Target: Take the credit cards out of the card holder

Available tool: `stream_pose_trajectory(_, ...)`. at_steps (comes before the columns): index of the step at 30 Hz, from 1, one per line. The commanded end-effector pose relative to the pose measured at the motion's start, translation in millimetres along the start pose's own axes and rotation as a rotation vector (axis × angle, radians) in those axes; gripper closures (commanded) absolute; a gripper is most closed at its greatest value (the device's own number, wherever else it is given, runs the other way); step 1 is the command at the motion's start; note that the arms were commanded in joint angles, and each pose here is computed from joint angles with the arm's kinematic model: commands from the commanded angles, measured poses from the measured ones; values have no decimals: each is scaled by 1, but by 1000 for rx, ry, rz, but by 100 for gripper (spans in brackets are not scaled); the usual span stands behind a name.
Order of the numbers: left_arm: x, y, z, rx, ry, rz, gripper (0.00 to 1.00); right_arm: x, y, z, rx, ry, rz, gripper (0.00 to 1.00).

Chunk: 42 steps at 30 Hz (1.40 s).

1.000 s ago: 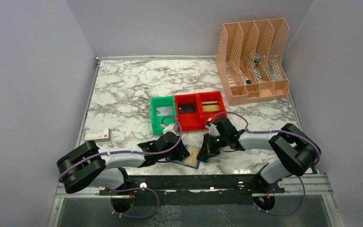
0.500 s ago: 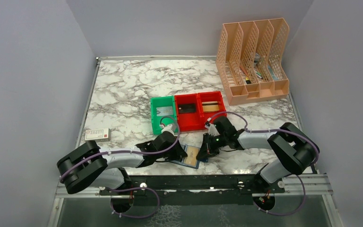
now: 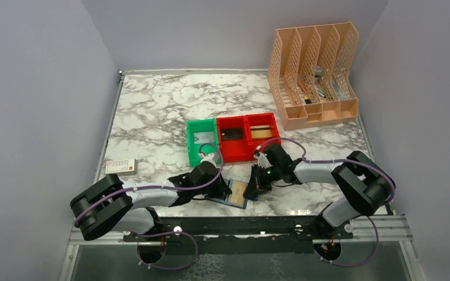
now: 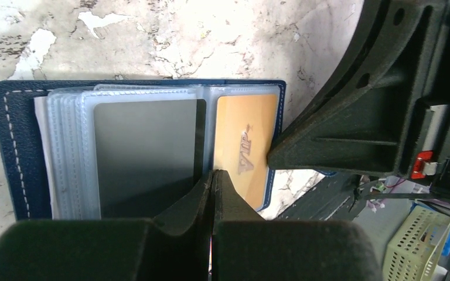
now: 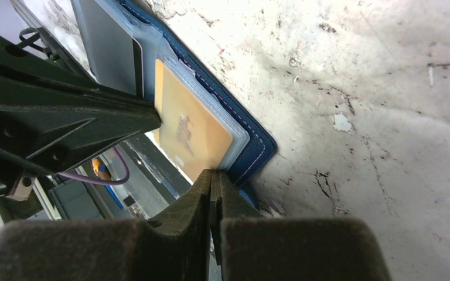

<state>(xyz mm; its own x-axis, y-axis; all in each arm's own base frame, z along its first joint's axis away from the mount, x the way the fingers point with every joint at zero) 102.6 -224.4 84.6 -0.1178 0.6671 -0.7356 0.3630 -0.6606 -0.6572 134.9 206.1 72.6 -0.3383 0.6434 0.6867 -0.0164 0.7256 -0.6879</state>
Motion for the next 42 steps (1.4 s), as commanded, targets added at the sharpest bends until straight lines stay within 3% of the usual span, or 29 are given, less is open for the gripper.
stream_pose_trajectory(1, -22, -12, -2, -7, -7, 94, 100, -46, 9, 14, -4, -3, 362, 96)
stream_pose_trajectory(13, -10, -24, -13, -76, 39, -36, 100, -43, 7, 7, -15, -33, 368, 96)
stream_pose_trajectory(36, -8, -29, -18, -99, 85, -89, 100, -33, 2, -11, -40, -101, 370, 96)
stream_pose_trajectory(42, -8, -26, -16, -95, 67, -76, 100, -9, -12, -27, -92, -188, 286, 91)
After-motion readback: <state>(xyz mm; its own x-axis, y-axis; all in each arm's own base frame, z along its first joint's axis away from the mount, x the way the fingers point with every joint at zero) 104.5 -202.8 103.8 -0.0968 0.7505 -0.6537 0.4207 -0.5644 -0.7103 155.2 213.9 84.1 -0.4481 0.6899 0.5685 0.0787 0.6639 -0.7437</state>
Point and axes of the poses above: each gripper's point midway between its finger pads, its own y axis out along the fingers, its own x axis along the line the jaws close on, z = x × y, the point moved 9 cm from there along -y, back along the fingers, and after that the axes turned 14 degrees about -y, right-handed, at the moved point
